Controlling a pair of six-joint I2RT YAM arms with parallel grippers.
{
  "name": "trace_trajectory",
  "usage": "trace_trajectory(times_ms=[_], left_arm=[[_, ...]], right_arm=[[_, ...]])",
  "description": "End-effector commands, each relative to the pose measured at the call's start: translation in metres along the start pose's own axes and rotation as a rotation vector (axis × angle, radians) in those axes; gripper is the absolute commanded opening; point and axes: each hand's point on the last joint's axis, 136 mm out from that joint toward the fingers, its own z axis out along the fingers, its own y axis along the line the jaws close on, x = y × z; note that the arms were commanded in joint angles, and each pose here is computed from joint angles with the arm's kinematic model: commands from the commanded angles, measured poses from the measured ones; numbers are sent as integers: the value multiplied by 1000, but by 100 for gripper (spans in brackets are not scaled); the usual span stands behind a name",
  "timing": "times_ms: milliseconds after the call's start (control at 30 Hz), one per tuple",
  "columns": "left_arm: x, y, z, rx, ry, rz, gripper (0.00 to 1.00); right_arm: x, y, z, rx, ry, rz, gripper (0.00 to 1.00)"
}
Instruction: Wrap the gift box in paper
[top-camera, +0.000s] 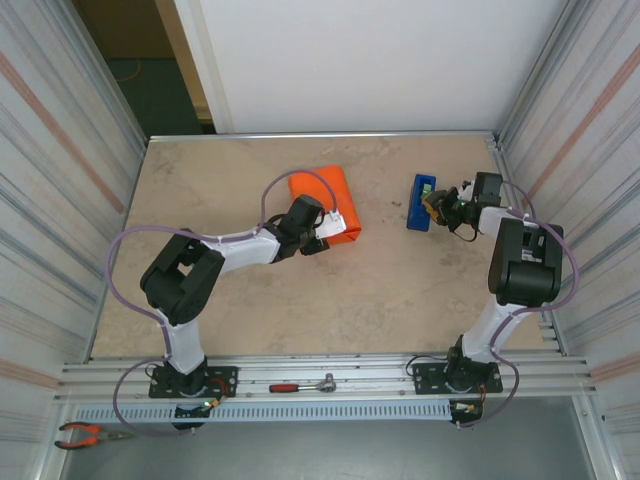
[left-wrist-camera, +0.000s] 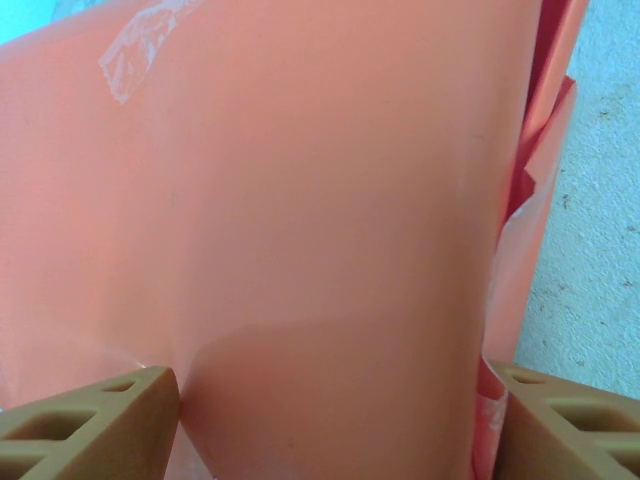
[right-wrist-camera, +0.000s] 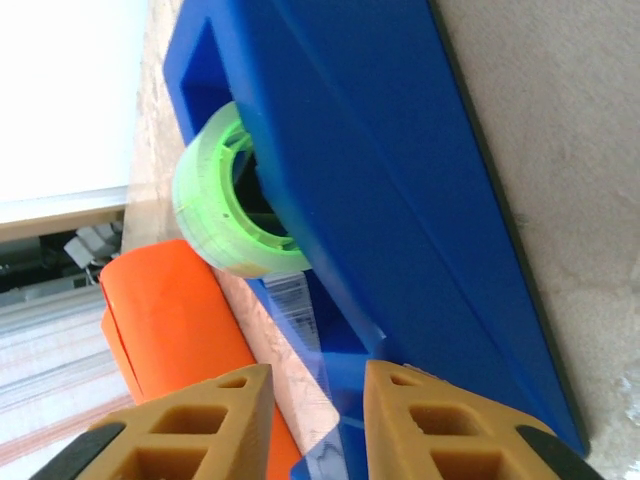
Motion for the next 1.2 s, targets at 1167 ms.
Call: trace_trajectory(times_ms=[1167], left_arm=[[26,-17,10,78,88,-14,75]], right_arm=[[30,50,-42,-187,-9,-40,0]])
